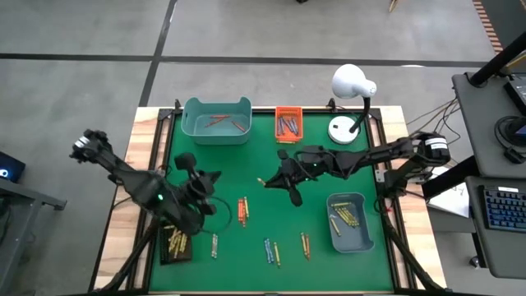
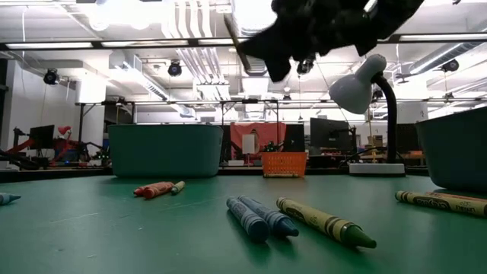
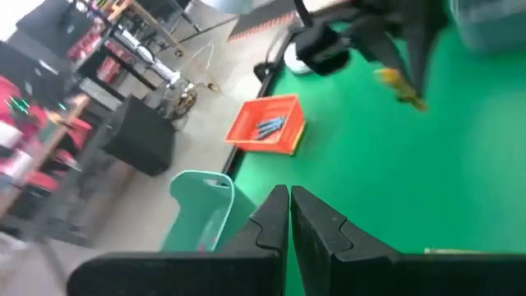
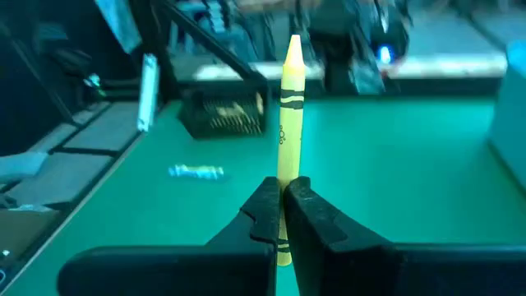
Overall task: Sort crayons
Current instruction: Put the yellow crayon into the black bin
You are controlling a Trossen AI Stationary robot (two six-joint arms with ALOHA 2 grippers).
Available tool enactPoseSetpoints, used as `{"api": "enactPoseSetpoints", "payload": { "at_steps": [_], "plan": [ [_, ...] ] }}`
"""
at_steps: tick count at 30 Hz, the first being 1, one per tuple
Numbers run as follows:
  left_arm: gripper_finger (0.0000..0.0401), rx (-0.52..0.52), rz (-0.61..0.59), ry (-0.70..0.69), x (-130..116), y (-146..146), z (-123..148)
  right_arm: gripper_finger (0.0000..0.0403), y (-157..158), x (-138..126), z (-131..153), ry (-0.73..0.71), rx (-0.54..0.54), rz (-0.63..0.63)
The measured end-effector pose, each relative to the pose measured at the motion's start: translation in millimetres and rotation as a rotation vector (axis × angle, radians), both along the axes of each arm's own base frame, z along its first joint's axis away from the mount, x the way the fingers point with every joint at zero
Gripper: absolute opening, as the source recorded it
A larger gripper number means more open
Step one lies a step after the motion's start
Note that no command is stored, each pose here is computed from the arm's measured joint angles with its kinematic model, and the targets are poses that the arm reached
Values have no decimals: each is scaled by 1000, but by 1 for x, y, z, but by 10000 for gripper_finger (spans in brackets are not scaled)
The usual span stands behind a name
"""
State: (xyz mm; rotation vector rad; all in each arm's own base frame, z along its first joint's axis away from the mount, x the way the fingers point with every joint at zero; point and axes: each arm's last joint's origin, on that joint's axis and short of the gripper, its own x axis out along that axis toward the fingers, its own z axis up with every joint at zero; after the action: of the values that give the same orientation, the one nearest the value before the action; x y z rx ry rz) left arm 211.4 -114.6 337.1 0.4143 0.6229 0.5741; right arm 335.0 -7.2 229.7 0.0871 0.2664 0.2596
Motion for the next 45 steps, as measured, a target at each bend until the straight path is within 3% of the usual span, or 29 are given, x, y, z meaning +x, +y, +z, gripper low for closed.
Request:
{"api": "enactPoseSetpoints", "payload": {
  "at_steps": [3, 8, 12, 17, 24, 30, 36, 40, 45],
  "plan": [
    [0, -127, -22, -100, -10, 10, -8, 8, 7, 3, 3, -74, -29, 28],
    [0, -275, -205, -338, -6, 8, -48, 8, 16, 11, -1, -152, -50, 56],
    [0, -299, -414, -614, -1, 3, -78, 9, 19, 19, -7, -184, -49, 63],
    [14, -326, -421, -869, -11, 11, -106, 9, 26, 31, -4, -218, -49, 90],
    [90, -337, -411, -891, -7, 11, -129, 9, 31, 43, 8, -262, -83, 105],
    [151, -296, -380, -878, 11, 11, -129, 9, 31, 47, 13, -276, -111, 108],
    [164, -280, -345, -895, 24, 16, -125, 9, 30, 47, 11, -270, -129, 111],
    [163, -289, -428, -895, 31, 15, -124, 9, 30, 47, 10, -255, -139, 99],
    [155, -288, -429, -894, 36, 13, -123, 9, 30, 47, 10, -255, -140, 98]
  ]
}}
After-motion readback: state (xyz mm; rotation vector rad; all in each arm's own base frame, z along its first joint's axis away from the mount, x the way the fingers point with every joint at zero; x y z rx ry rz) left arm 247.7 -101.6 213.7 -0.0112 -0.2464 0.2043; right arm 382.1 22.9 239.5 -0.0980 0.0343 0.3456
